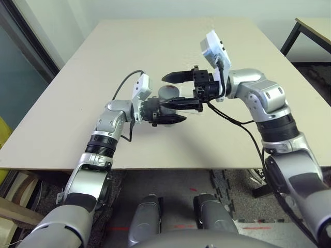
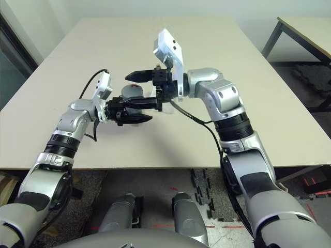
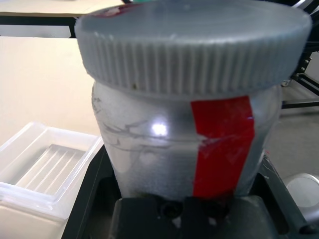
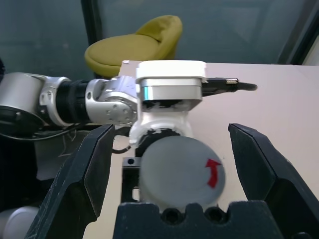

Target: Pour the medicine from the bottle into the box.

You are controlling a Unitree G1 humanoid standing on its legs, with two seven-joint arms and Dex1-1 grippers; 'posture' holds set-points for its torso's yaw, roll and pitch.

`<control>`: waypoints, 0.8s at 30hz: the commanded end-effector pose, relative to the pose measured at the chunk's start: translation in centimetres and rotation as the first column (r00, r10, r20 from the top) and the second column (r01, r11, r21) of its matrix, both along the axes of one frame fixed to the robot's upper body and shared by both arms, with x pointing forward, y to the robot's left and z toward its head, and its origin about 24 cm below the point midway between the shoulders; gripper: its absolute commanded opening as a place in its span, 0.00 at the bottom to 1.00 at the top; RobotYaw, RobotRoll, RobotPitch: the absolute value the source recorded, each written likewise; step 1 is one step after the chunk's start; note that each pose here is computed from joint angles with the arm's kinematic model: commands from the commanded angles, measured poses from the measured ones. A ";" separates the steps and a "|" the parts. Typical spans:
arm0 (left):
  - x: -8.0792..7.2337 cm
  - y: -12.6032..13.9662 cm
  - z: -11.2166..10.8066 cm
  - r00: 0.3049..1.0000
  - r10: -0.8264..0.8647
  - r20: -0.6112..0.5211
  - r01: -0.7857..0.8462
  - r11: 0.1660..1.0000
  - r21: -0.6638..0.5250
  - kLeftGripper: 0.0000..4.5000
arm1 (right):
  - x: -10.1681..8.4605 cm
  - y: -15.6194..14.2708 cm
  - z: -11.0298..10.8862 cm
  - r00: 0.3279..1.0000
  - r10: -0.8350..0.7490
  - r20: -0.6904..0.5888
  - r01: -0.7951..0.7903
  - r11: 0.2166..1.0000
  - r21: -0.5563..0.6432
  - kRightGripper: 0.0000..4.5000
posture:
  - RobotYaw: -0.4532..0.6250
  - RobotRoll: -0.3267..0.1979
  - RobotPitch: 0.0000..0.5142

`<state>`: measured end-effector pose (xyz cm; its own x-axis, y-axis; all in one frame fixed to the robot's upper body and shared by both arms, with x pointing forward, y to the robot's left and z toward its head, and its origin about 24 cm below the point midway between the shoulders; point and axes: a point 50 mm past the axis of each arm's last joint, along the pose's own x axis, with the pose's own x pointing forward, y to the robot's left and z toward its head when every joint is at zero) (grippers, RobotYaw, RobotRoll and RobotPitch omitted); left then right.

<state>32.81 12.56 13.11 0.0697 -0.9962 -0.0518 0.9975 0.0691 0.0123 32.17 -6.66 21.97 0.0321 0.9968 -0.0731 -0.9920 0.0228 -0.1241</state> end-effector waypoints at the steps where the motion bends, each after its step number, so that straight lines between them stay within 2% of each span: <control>1: -0.3 -0.3 0.2 1.000 -0.025 0.010 0.025 1.000 -0.005 0.61 | 0.3 0.5 0.1 1.000 0.000 0.020 0.000 1.000 -0.009 1.00 | 0.33 0.62 0.08; 15: -0.5 -0.4 0.2 1.000 -0.031 0.004 0.031 0.999 -0.005 0.61 | 1.3 0.6 -1.0 0.999 -0.038 0.006 0.038 0.999 -0.037 1.00 | 0.33 0.62 0.09; 24: -0.3 -0.1 0.1 1.000 -0.023 0.000 0.023 1.000 0.002 0.61 | 1.6 -0.5 -0.5 0.998 -0.059 -0.008 0.059 0.998 -0.013 1.00 | 0.33 0.62 0.09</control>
<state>32.59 12.27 13.19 0.0593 -0.9966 -0.0565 0.9982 0.0589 0.0089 33.44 -6.43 20.88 0.0618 0.9938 -0.0922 -0.9928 0.0517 -0.1080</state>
